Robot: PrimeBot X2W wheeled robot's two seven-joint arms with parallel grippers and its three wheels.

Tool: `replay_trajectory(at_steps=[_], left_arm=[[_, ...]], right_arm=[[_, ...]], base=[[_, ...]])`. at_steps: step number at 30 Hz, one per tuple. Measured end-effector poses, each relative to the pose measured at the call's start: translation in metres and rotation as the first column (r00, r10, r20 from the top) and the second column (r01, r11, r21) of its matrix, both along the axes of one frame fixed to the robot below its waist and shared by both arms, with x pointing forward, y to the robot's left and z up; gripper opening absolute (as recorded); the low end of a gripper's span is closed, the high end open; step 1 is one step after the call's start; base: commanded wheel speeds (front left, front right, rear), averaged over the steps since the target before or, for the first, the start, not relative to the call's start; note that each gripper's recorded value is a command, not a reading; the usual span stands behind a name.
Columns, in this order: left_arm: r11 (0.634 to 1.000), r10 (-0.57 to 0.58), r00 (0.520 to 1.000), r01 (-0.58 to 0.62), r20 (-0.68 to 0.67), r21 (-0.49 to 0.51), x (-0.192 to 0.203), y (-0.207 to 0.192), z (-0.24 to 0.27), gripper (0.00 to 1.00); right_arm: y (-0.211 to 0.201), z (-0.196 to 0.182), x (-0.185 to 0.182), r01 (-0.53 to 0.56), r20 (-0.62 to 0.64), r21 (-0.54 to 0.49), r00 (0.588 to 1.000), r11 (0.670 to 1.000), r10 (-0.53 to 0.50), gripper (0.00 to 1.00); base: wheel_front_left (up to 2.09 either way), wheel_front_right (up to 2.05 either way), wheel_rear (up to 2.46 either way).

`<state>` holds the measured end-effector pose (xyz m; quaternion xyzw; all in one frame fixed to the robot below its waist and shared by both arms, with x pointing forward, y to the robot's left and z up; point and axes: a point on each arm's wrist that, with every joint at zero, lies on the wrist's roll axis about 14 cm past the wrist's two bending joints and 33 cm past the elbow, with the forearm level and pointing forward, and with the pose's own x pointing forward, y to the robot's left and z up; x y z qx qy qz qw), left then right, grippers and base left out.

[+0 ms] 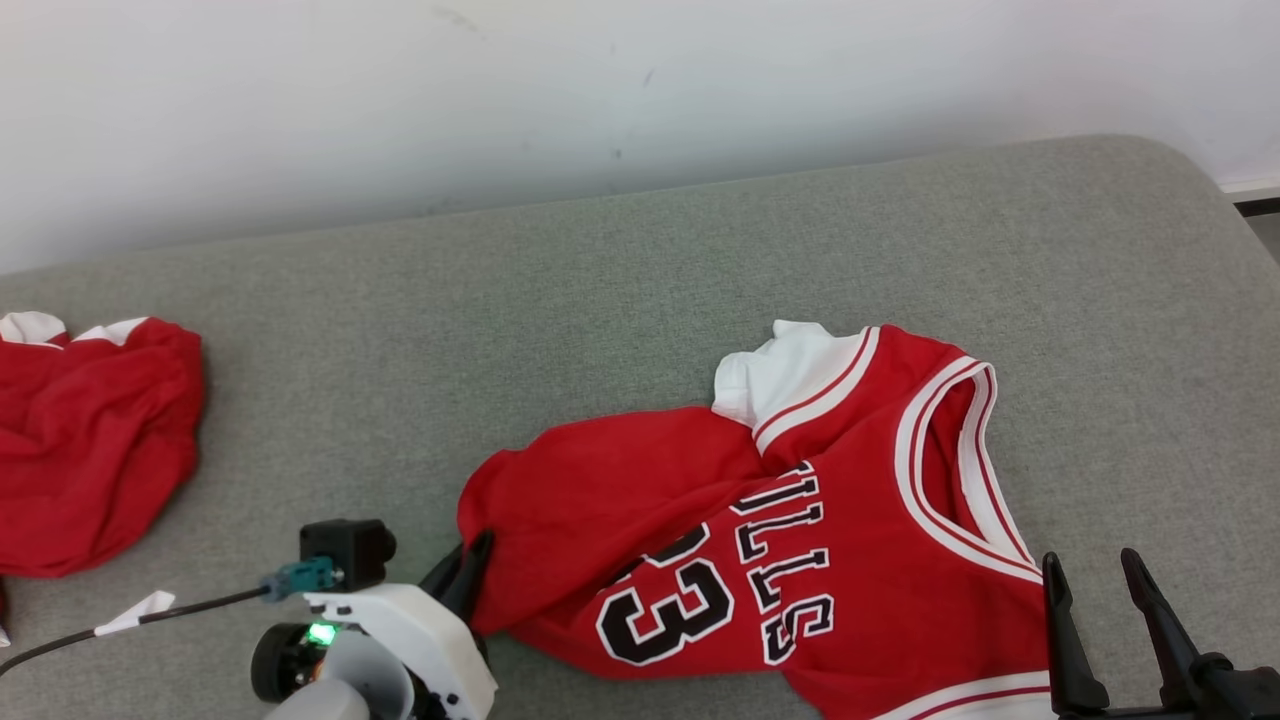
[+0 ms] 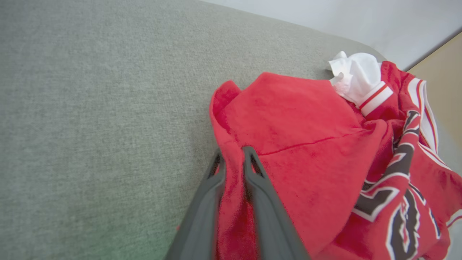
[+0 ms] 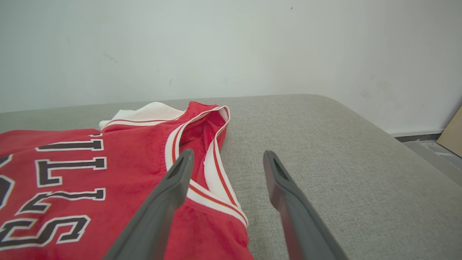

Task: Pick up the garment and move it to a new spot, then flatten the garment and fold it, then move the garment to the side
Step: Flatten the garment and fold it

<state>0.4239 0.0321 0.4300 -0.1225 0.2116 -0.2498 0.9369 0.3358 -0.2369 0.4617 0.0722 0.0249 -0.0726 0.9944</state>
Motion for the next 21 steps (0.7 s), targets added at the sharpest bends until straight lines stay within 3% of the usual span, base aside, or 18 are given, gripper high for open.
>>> replay_trajectory(at_steps=[6,11,14,21], left_arm=[[0.999,-0.011,0.999,0.013,0.041,-0.034,-0.001,-0.006,0.015,0.00],[0.986,-0.021,0.986,0.048,0.165,-0.160,0.000,-0.023,0.071,0.00],[0.965,-0.040,0.966,0.105,0.257,-0.241,-0.008,-0.035,0.116,0.00],[0.916,-0.077,0.891,0.241,0.447,-0.322,-0.049,-0.054,0.207,0.00]], right_arm=[[0.002,0.002,0.000,-0.005,0.008,0.002,1.000,1.000,0.005,1.00],[0.004,0.004,-0.003,-0.013,0.015,0.006,1.000,1.000,0.013,1.00],[0.008,0.005,-0.003,-0.023,0.022,0.009,1.000,1.000,0.023,1.00],[0.015,0.012,-0.005,-0.045,0.048,0.012,0.998,0.999,0.045,1.00]], base=[[0.00,0.00,0.00],[0.00,0.00,0.00],[0.00,0.00,0.00],[0.00,0.00,0.00]])
